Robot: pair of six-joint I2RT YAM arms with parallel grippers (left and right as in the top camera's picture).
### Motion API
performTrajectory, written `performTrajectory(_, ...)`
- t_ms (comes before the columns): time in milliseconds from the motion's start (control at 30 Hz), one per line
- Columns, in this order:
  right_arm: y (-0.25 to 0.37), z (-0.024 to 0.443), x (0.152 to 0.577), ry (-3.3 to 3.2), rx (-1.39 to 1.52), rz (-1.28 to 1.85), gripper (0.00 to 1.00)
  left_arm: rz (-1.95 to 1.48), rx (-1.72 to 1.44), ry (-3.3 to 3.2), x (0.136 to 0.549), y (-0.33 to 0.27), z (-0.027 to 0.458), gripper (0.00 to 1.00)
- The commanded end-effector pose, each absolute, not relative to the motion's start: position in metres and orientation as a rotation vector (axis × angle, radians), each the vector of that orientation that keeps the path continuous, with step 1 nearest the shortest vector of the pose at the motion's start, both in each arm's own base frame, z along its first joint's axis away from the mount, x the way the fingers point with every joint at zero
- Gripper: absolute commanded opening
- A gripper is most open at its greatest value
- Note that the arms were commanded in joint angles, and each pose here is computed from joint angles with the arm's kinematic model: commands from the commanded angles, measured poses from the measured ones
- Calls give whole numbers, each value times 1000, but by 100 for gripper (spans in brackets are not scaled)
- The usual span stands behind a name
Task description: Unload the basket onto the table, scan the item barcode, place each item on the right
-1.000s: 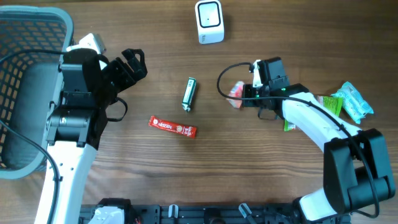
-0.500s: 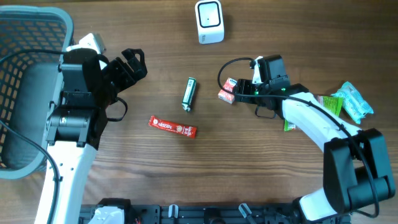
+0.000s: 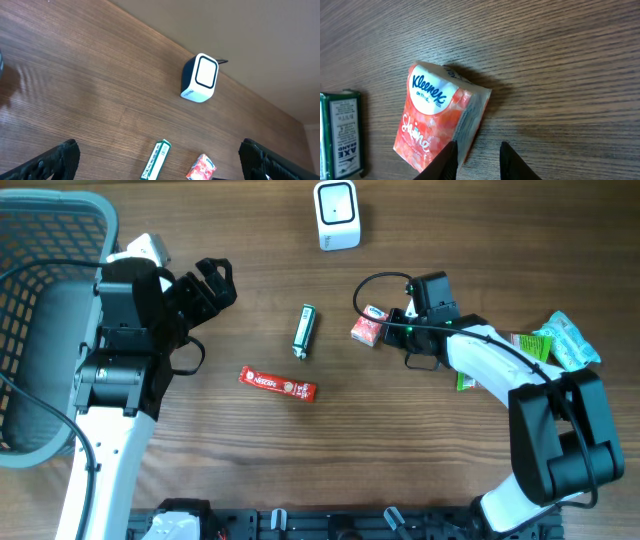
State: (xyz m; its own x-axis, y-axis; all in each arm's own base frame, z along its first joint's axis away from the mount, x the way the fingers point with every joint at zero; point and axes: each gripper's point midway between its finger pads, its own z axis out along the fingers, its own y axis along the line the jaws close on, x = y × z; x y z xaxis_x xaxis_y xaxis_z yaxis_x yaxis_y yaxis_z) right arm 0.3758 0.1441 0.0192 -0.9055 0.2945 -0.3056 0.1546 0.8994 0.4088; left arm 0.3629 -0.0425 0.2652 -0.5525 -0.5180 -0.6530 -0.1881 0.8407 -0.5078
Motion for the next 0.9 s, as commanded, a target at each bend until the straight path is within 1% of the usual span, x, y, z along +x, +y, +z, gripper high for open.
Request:
performTrajectory(0,148,14,374,2714,439,580,28,-464,-497,2149,364,-40,265,100)
performTrajectory(67,150,14,374,2711,476,602,27,-464,-497,2149,364,-40,265,100)
performTrajectory(167,163,20,373,2711,432,710,26,-464,-497,2149,364,-40,265,100)
performTrajectory(233,166,22,375,2700,423,737,28,-464,-497,2149,364,-40,265,100)
performTrajectory(333,169,26,379,2677,410,756,34,-464,-497,2149,364,-40,265,100)
performTrajectory(400,168,25,379,2679,438,759,35,-464,-497,2149,364,-40,265,100)
performTrajectory(533,169,13,381,2689,457,758,35,-464,-497,2149,364,-40,265,100)
performTrajectory(667,167,-12,378,2731,526,737,34,-464,-497,2149,364,-40,265,100)
performTrajectory(700,167,-19,378,2740,529,733,31,-464,-497,2149,364,-40,265,100)
performTrajectory(767,170,-22,377,2746,510,754,11,-464,-497,2149,364,-40,265,100)
performTrajectory(800,170,-18,379,2736,502,758,4,-464,-497,2149,364,-40,265,100)
performTrajectory(867,171,-7,383,2707,475,768,4,-464,-497,2149,364,-40,265,100)
